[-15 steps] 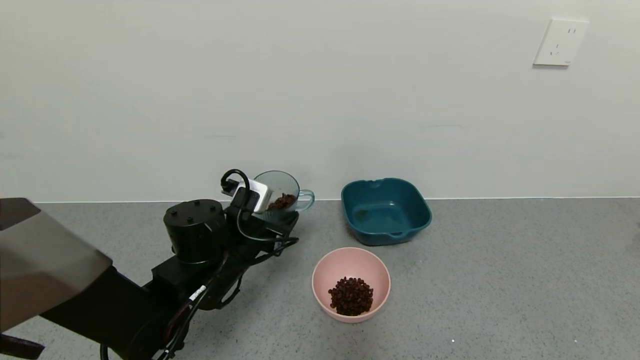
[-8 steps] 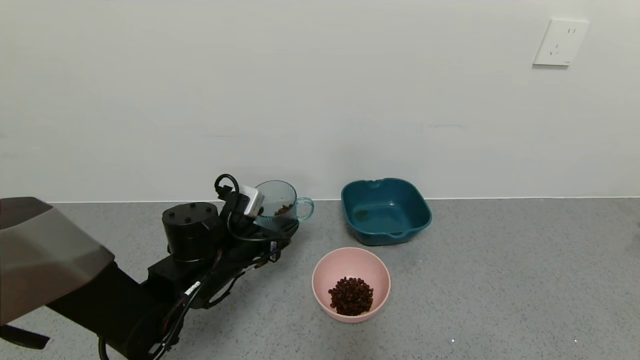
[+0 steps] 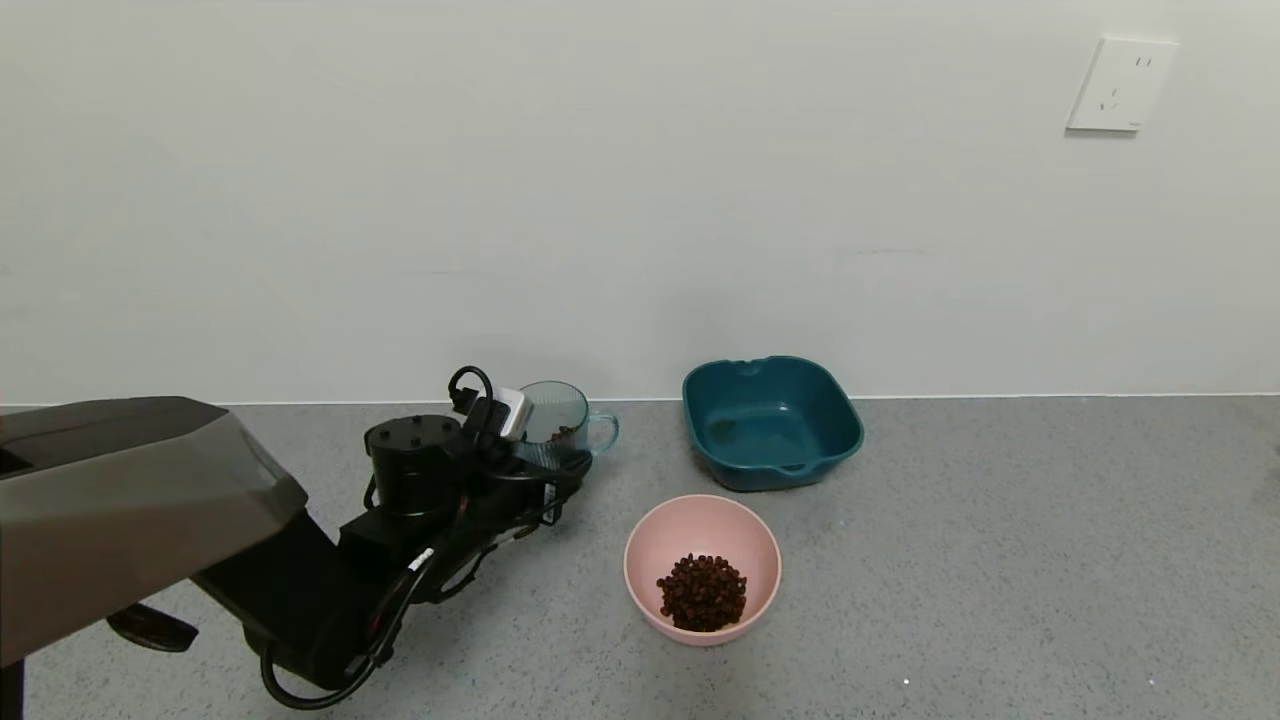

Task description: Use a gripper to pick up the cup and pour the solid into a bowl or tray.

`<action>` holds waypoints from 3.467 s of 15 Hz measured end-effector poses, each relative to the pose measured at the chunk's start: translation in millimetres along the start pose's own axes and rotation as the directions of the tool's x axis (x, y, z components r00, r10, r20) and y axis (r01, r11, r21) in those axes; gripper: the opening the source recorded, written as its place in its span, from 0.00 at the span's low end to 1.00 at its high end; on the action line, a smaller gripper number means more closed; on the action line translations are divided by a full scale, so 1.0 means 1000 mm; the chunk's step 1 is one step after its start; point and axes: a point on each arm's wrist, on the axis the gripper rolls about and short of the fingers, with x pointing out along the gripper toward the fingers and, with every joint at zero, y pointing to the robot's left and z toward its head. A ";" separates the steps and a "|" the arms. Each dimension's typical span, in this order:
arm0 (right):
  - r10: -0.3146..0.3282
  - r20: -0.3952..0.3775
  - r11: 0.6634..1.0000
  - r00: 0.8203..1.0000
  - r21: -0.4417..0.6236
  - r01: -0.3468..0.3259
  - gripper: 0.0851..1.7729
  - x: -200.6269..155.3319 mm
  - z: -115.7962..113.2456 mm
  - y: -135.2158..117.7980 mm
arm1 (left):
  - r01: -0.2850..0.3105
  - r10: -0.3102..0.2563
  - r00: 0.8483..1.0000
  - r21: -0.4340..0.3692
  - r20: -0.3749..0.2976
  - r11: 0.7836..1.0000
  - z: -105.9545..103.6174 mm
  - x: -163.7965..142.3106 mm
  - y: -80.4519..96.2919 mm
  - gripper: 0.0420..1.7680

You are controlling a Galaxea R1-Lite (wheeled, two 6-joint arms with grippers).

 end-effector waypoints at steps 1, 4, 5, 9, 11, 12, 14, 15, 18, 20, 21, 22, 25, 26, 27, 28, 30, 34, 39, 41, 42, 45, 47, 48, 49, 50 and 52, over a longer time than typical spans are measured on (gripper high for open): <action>0.000 0.000 1.000 1.000 0.000 0.000 0.96 0.000 0.000 0.000 | -0.004 0.004 1.000 -0.022 -0.022 1.000 -0.005 0.004 0.002 0.71; 0.000 0.000 1.000 1.000 0.000 0.000 0.96 0.000 0.000 0.000 | -0.030 0.028 0.998 -0.039 -0.051 0.999 -0.017 0.016 0.012 0.71; 0.000 0.000 1.000 1.000 0.000 0.000 0.96 0.000 0.000 0.000 | -0.035 0.032 0.998 -0.040 -0.060 0.999 -0.021 0.018 0.013 0.71; 0.001 0.000 1.000 1.000 0.000 -0.001 0.96 0.000 0.000 0.000 | -0.041 0.035 0.995 -0.059 -0.091 0.997 -0.033 0.025 0.015 0.71; 0.001 0.000 1.000 1.000 0.000 -0.001 0.96 0.000 0.000 0.000 | -0.042 0.036 0.995 -0.063 -0.096 0.997 -0.035 0.026 0.015 0.71; 0.001 0.000 1.000 1.000 0.000 -0.001 0.96 0.000 0.000 0.000 | -0.041 0.035 0.995 -0.063 -0.099 0.997 -0.036 0.026 0.015 0.71; 0.001 0.000 1.000 1.000 0.000 -0.001 0.96 0.000 0.000 0.000 | -0.040 0.034 0.994 -0.063 -0.103 0.997 -0.037 0.026 0.014 0.79; 0.000 0.000 1.000 1.000 0.000 0.000 0.96 0.000 0.000 0.000 | -0.040 0.033 0.994 -0.063 -0.103 0.997 -0.037 0.026 0.014 0.81; 0.001 0.000 1.000 1.000 0.000 -0.001 0.96 0.000 0.000 0.000 | -0.036 0.030 0.995 -0.063 -0.100 0.997 -0.035 0.024 0.013 0.86; 0.000 0.000 1.000 1.000 0.000 0.000 0.96 0.000 0.000 0.000 | -0.034 0.028 0.994 -0.063 -0.101 0.997 -0.035 0.023 0.012 0.89; 0.001 0.000 1.000 1.000 0.000 -0.001 0.96 0.000 0.000 0.000 | -0.033 0.027 0.995 -0.062 -0.101 0.998 -0.034 0.022 0.012 0.90; 0.000 0.000 1.000 1.000 0.000 0.000 0.96 0.000 0.000 0.000 | -0.033 0.027 0.994 -0.063 -0.102 0.997 -0.033 0.020 0.012 0.91; 0.000 0.000 1.000 1.000 0.000 0.000 0.96 0.000 0.000 0.000 | -0.034 0.023 0.987 -0.072 -0.156 0.997 -0.030 0.011 0.013 0.93; 0.001 0.000 1.000 1.000 0.000 -0.001 0.96 0.000 0.000 0.000 | -0.038 0.023 0.984 -0.081 -0.175 0.996 -0.027 0.006 0.014 0.93; 0.000 0.000 1.000 1.000 0.000 0.000 0.96 0.000 0.000 0.000 | -0.041 0.025 0.982 -0.085 -0.188 0.996 -0.024 0.001 0.015 0.94; 0.001 0.000 1.000 1.000 0.000 -0.001 0.96 0.000 0.000 0.000 | -0.045 0.028 0.981 -0.088 -0.190 0.995 -0.018 -0.006 0.017 0.94; 0.000 0.000 1.000 1.000 0.000 0.000 0.96 0.000 0.000 0.000 | -0.048 0.031 0.982 -0.092 -0.185 0.995 -0.006 -0.022 0.019 0.95; 0.000 0.000 1.000 1.000 0.000 0.000 0.96 0.000 0.000 0.000 | -0.045 0.025 0.979 -0.093 -0.202 0.995 0.023 -0.068 0.020 0.96; 0.001 0.000 1.000 1.000 0.000 -0.001 0.96 0.000 0.000 0.000 | -0.042 0.023 0.984 -0.104 -0.176 0.994 0.068 -0.153 0.022 0.96; 0.000 0.000 1.000 1.000 0.000 0.000 0.96 0.000 0.000 0.000 | -0.042 0.025 0.987 -0.106 -0.156 0.994 0.084 -0.197 0.023 0.96; 0.001 0.000 1.000 1.000 0.000 -0.001 0.96 0.000 0.000 0.000 | -0.043 0.027 0.990 -0.106 -0.142 0.994 0.089 -0.218 0.023 0.96; 0.000 0.000 1.000 1.000 0.000 0.000 0.96 0.000 0.000 0.000 | -0.044 0.034 0.995 -0.107 -0.089 0.993 0.095 -0.284 0.023 0.96; 0.000 0.000 1.000 1.000 0.000 0.000 0.96 0.000 0.000 0.000 | -0.049 0.044 0.998 -0.108 -0.046 0.993 0.094 -0.325 0.022 0.97; 0.000 0.000 1.000 1.000 0.000 0.000 0.96 0.000 0.000 0.000 | -0.055 0.053 0.998 -0.108 -0.022 0.993 0.092 -0.343 0.022 0.97; 0.000 0.000 1.000 1.000 0.000 0.000 0.96 0.000 0.000 0.000 | -0.066 0.066 0.998 -0.109 -0.002 0.992 0.090 -0.358 0.022 0.97; 0.000 0.000 1.000 1.000 0.000 0.000 0.96 0.000 0.000 0.000 | -0.084 0.087 0.996 -0.112 0.020 0.990 0.087 -0.372 0.021 0.97; 0.000 0.000 1.000 1.000 0.000 0.000 0.96 0.000 0.000 0.000 | -0.142 0.150 0.987 -0.123 0.060 0.982 0.083 -0.394 0.020 0.97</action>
